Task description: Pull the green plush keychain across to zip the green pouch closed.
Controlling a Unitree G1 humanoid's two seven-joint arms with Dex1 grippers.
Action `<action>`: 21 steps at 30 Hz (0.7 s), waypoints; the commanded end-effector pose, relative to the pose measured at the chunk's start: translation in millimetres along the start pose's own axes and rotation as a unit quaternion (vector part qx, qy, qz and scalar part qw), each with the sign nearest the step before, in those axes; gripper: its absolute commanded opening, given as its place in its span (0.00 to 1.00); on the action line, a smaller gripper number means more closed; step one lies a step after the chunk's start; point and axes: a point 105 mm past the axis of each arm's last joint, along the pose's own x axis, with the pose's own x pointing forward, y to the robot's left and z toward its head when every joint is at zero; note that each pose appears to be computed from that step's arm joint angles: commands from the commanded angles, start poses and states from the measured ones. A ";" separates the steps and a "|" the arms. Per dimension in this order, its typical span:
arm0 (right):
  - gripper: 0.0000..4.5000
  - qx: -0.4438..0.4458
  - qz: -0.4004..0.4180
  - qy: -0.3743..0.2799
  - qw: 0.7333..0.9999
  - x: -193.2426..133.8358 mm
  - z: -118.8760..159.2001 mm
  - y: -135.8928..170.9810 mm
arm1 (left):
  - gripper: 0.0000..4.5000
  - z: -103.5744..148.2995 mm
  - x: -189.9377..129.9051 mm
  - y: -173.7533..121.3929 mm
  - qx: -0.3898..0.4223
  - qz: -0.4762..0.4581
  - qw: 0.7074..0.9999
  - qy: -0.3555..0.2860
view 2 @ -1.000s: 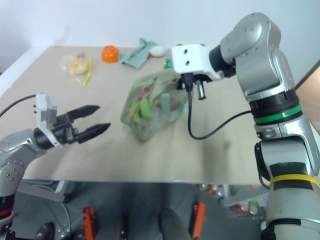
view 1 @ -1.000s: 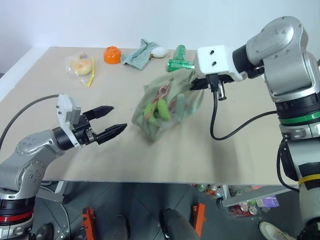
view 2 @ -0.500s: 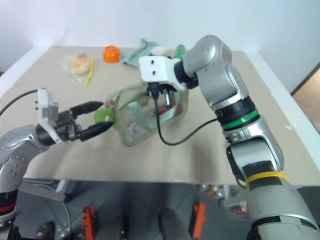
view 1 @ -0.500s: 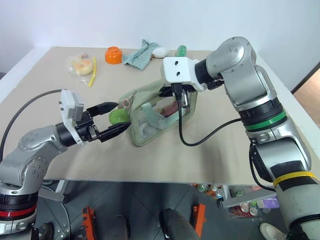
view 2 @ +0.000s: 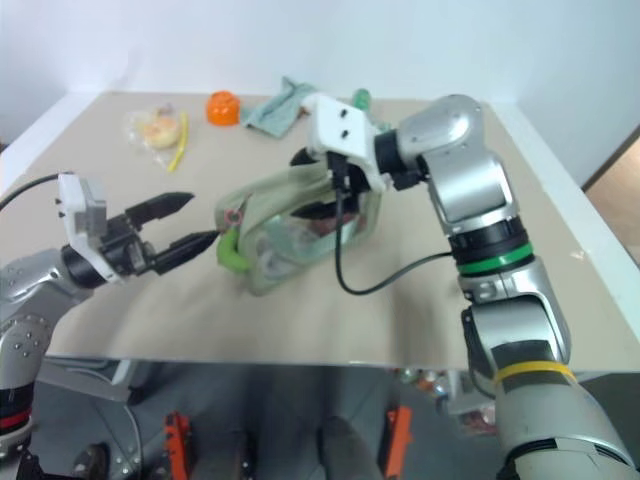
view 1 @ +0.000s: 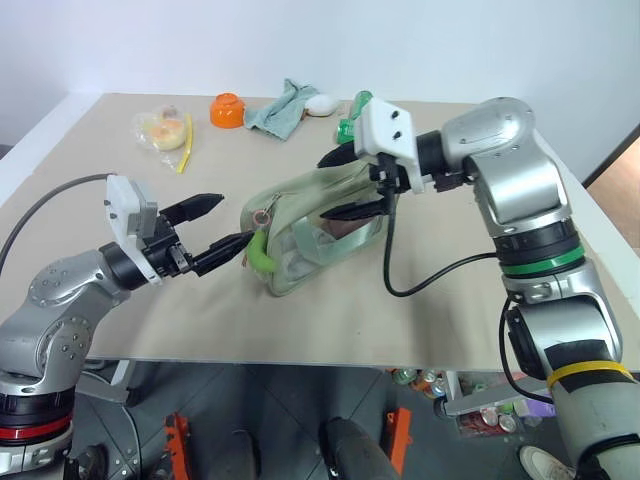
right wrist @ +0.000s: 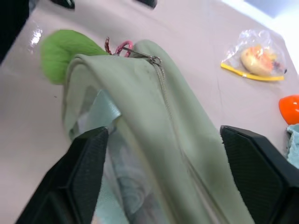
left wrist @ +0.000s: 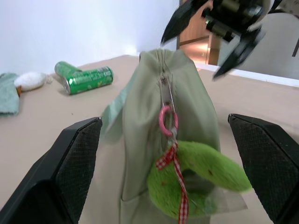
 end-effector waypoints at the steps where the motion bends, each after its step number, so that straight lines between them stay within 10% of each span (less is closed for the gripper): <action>1: 0.88 0.012 -0.040 -0.028 0.999 -26.7 -0.4 -15.0 | 1.00 11.6 -1.1 -1.9 0.022 -0.001 1.000 -0.017; 21: 0.88 0.042 -0.075 -0.023 0.996 -30.2 -61.1 -43.1 | 1.00 20.5 -2.9 -6.8 -0.006 0.000 1.000 -0.020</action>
